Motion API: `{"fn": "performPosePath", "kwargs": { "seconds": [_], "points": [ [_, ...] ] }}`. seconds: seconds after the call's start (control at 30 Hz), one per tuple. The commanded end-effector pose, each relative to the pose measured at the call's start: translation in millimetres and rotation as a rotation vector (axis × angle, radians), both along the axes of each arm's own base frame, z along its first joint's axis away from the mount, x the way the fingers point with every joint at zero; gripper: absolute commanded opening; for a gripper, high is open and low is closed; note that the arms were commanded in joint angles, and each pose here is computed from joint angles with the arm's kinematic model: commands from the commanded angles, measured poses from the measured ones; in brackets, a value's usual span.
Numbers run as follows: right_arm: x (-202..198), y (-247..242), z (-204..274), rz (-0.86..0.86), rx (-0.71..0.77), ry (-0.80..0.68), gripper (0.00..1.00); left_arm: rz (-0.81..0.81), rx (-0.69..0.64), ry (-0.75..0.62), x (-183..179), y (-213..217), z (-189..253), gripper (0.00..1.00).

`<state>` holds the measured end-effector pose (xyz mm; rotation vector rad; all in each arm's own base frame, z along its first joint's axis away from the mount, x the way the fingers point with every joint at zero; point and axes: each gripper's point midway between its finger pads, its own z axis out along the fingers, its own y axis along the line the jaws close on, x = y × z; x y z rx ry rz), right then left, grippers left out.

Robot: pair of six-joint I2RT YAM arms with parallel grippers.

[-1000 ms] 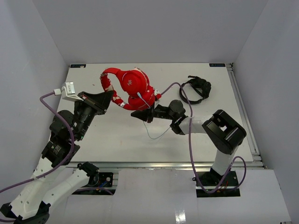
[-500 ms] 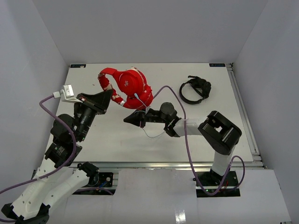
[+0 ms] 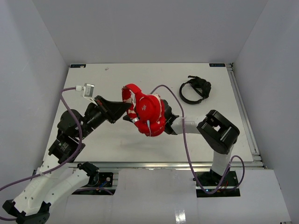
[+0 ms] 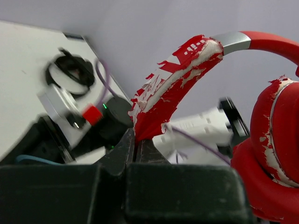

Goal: Wrap the headphones

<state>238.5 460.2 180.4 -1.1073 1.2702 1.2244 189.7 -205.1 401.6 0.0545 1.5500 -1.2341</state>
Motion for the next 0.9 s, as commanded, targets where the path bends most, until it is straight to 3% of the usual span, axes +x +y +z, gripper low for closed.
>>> {"fn": "performPosePath", "kwargs": {
  "seconds": [0.0, 0.27, 0.53, 0.87],
  "points": [
    [38, -25, 27, -0.065, 0.034, -0.051, 0.08, -0.336, 0.025, -0.067, -68, -17, 20, 0.0],
    [82, -72, 52, -0.054, 0.015, -0.018, 0.08, -0.507, 0.283, -0.061, -84, -24, -33, 0.0],
    [119, -92, 84, -0.155, -0.114, -0.079, 0.08, -0.198, 0.635, 0.145, -9, 0, -131, 0.0],
    [134, -109, 112, -0.247, -0.207, -0.126, 0.08, 0.067, 0.851, 0.272, 41, 32, -171, 0.0]
  ]
}}
